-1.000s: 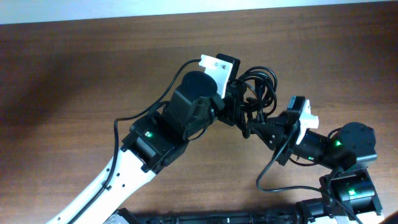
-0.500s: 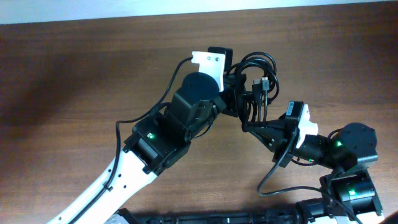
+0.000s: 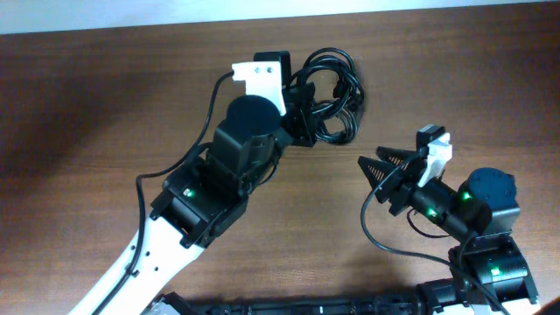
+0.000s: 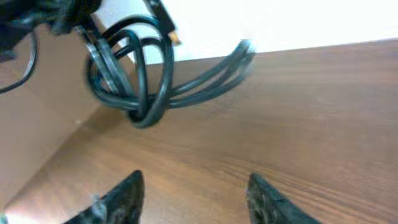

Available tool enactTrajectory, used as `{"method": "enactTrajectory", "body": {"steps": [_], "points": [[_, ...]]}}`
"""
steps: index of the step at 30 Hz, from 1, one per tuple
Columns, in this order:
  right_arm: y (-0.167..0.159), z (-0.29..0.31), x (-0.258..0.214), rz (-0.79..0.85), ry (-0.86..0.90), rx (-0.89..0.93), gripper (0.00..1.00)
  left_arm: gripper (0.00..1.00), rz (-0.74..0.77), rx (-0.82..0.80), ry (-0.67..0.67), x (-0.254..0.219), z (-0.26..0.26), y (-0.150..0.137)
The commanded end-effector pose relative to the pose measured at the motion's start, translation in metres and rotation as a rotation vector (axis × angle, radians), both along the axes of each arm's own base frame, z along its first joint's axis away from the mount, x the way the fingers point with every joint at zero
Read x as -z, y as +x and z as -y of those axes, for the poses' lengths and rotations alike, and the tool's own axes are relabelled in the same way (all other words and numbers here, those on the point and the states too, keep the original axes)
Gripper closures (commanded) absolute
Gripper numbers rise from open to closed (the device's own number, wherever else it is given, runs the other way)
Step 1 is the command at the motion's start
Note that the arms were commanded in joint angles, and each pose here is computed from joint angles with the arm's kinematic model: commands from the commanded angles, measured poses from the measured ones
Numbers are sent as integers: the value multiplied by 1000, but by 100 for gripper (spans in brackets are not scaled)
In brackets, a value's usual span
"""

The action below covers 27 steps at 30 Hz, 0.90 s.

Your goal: Untangle cables

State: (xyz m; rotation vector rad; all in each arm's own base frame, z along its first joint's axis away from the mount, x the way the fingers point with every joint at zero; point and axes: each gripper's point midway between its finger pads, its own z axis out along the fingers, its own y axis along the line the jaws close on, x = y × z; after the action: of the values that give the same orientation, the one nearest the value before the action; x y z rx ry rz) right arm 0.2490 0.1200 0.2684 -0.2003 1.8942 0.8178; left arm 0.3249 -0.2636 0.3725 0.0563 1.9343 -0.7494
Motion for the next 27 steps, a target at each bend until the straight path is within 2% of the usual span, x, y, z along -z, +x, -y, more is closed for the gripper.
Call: {"method": "enactTrajectory", "body": {"steps": [1, 6, 11, 16, 19, 23, 27], "points": [[5, 8, 0, -12, 9, 66, 43, 100, 22, -28, -30, -16, -8, -2], [3, 5, -1, -12, 14, 46, 37, 100, 56, -7, 43, -14, -9, -3], [0, 0, -3, -5, 22, 8, 30, 100, 102, 39, 190, -4, -11, -5], [-8, -13, -15, 50, 36, -89, 28, 100, 151, 107, 349, 6, -11, -9], [-13, -19, -21, 81, 42, -143, 25, 100, 191, 216, 399, 9, -1, -17], [-14, -20, -22, 85, 43, -145, 18, 100, 284, 485, 453, 14, 26, -45], [-17, -24, -26, 102, 52, -178, 16, 100, 298, 586, 453, 18, 34, -59]]}}
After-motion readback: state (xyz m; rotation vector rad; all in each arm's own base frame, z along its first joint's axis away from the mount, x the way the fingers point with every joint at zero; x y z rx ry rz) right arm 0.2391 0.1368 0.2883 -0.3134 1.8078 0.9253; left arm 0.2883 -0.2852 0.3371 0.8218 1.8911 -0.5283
